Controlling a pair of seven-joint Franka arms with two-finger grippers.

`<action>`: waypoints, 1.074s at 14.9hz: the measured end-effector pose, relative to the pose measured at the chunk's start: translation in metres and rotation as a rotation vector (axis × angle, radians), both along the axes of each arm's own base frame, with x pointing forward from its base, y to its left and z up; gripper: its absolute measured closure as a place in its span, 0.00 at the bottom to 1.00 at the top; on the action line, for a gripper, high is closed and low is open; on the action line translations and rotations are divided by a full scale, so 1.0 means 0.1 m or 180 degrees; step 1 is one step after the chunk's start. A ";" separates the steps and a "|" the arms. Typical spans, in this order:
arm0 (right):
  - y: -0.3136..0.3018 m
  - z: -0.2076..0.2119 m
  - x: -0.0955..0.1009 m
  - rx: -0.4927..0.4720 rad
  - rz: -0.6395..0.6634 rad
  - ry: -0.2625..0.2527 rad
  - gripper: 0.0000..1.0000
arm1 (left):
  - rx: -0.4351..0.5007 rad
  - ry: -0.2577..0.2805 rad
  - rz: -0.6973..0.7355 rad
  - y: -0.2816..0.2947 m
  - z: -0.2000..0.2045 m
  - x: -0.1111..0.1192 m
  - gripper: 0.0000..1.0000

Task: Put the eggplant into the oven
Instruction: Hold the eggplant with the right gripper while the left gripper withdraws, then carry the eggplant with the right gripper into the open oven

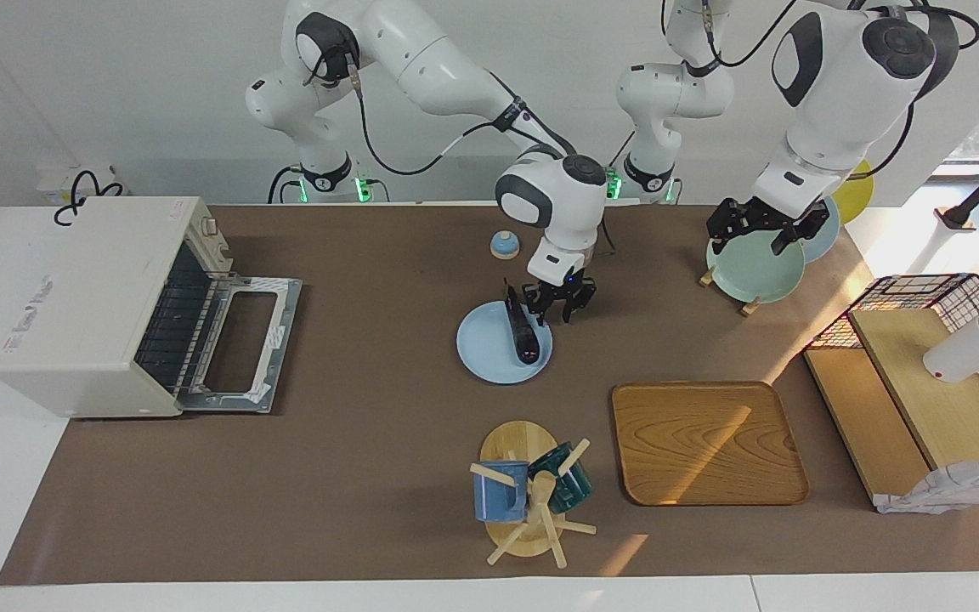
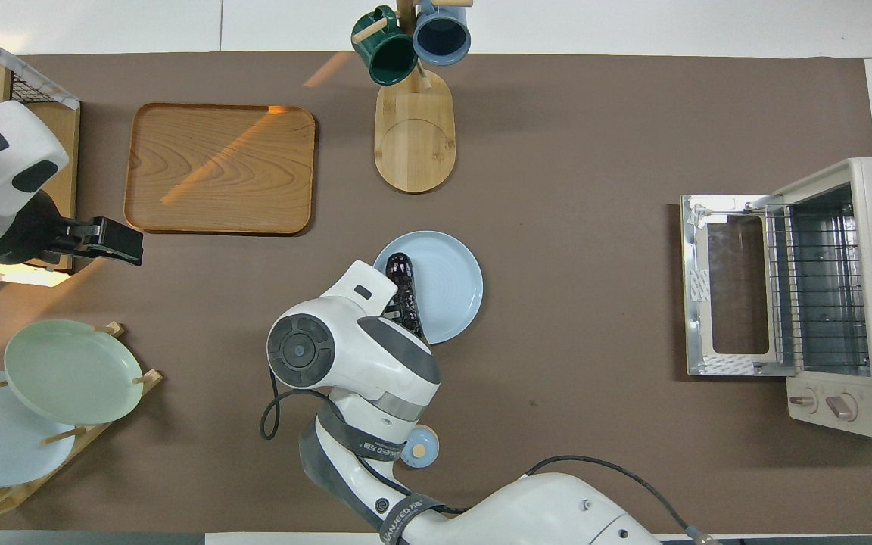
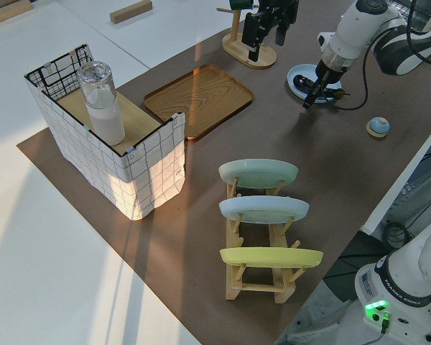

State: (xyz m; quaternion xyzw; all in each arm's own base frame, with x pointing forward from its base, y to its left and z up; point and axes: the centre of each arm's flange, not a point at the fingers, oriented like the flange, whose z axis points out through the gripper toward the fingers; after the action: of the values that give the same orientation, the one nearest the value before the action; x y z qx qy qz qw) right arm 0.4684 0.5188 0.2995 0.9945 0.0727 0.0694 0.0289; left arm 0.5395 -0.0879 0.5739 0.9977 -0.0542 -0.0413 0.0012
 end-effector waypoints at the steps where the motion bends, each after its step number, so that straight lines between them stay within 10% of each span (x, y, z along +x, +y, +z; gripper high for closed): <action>1: 0.00 -0.01 0.00 -0.0009 0.0004 0.0002 0.44 | -0.0020 -0.0001 0.0005 -0.01 0.01 0.00 0.00; 6: -0.04 -0.11 -0.04 -0.0035 0.0081 -0.0059 0.49 | -0.0111 -0.0101 0.0076 0.07 0.16 0.05 0.00; 11: -0.08 -0.01 -0.03 -0.0071 0.0109 -0.0115 0.96 | -0.0122 -0.0106 0.0099 0.09 0.16 0.06 0.00; 16: -0.18 0.08 -0.03 -0.0494 0.0213 -0.0017 0.97 | -0.0111 -0.0065 0.0178 0.09 0.15 0.05 0.00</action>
State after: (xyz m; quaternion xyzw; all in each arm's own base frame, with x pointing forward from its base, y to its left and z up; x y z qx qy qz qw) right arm 0.4651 0.5012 0.3074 0.9861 0.1110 0.0672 0.1037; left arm 0.5440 -0.0791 0.5893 0.9990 -0.0271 -0.0302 0.0191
